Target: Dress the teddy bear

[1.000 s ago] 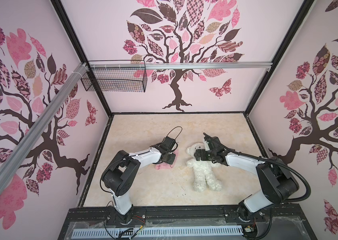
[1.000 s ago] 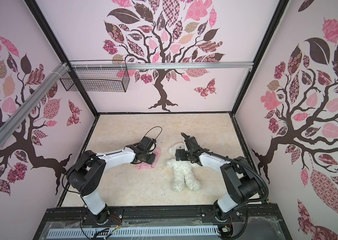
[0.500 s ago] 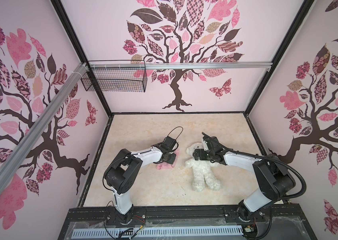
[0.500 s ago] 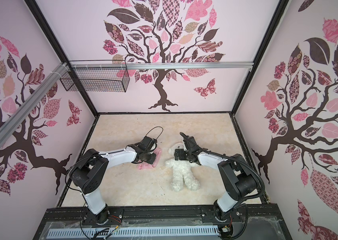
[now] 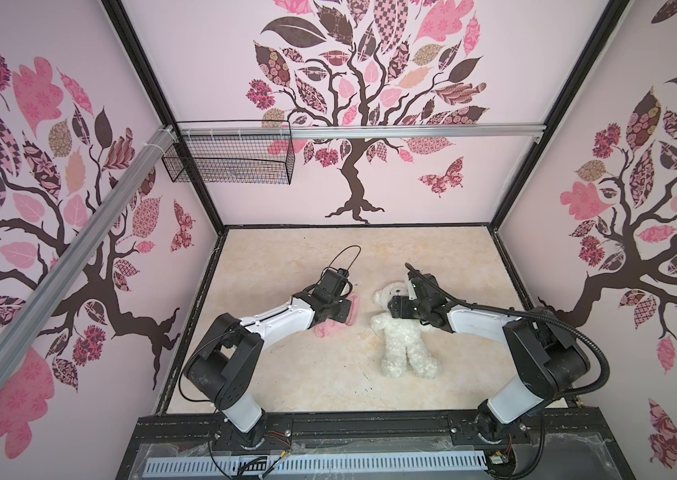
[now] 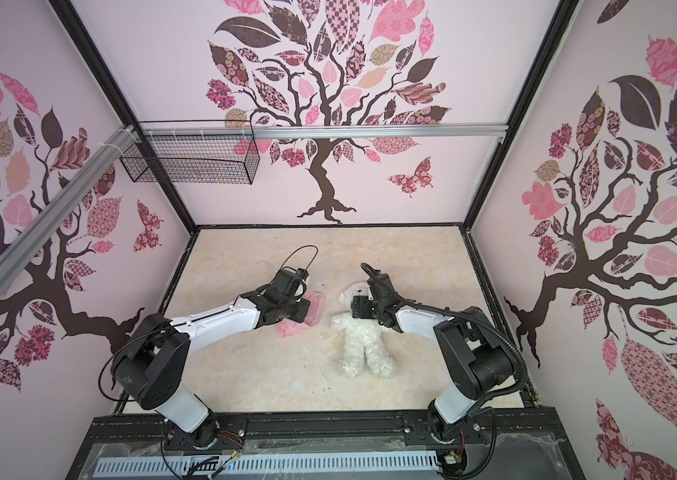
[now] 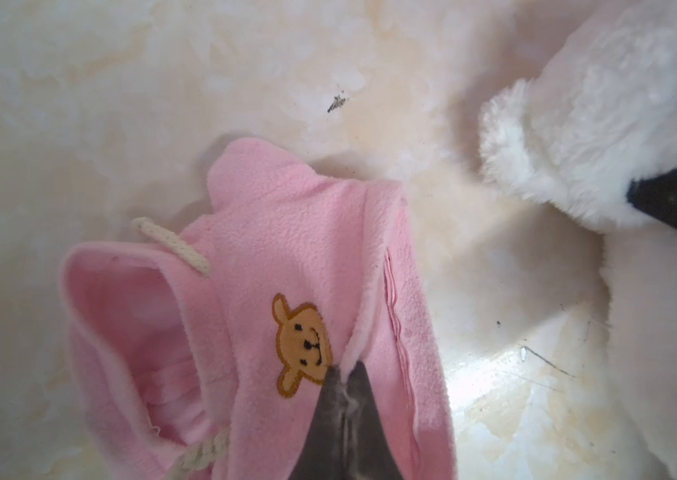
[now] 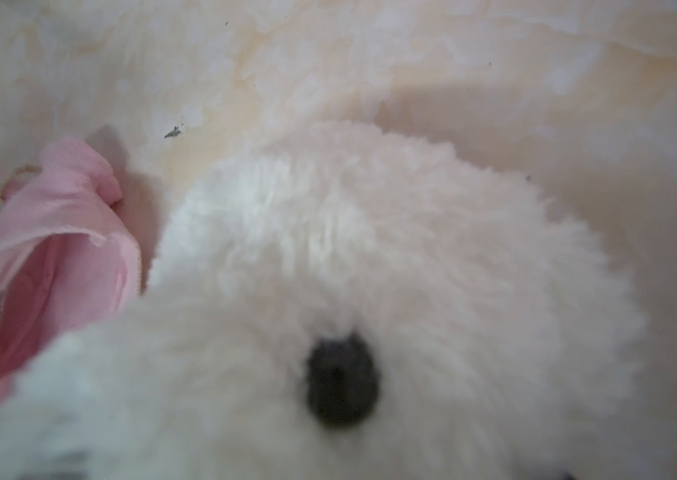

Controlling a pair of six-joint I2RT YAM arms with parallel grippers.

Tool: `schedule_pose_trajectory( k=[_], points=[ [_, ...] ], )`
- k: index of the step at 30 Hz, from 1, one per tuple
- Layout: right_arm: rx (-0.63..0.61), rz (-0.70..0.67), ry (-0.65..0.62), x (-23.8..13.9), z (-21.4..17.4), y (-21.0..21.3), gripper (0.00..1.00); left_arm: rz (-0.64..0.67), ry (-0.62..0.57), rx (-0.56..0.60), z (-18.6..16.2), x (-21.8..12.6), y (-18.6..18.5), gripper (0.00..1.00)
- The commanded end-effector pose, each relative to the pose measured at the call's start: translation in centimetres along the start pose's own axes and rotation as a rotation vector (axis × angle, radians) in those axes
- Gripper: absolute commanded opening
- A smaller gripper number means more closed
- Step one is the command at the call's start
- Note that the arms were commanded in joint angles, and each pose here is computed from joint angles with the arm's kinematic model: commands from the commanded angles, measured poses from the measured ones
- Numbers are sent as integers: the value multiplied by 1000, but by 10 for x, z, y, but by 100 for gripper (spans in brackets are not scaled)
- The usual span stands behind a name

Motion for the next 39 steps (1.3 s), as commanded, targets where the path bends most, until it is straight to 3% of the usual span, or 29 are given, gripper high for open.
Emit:
schedule_pose_trajectory(
  k=[1,5,11,17,22,27,30,34,39],
  points=[
    [-15,4,-29,4,0,-1,62,25,-24,-50,-13,-5,8,0],
    [-60,38,-37,-6,-2,3,38,50,-65,-93,-20,-19,16,0],
    [-91,242,-71,-43,-11,31,21,-2,-154,-260,-24,-38,33,0],
    [-189,401,-64,-81,-21,69,17,-15,-196,-293,-17,-48,34,0],
    [-351,494,73,-102,-52,111,17,-44,-183,-263,-11,-51,28,0],
    [-436,575,187,-113,-69,133,16,-76,-175,-224,-19,-51,24,0],
    [-489,555,197,-108,-66,141,15,-104,-208,-206,-29,-56,21,0],
    [-568,301,129,-86,-58,141,14,-104,-231,-235,-39,-62,23,0],
    [-512,210,107,-66,-56,147,13,-144,-219,-235,-43,-62,17,0]
  ],
)
Point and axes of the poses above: each gripper's point midway between its finger pads, its own x axis out along the fingers, its own y axis along the line the jaws close on, z = x × y, the point moved 2 cm from there along -x, back along the fingers, and after that the axes turned 2 degrees about x, right-handed, at the moved point
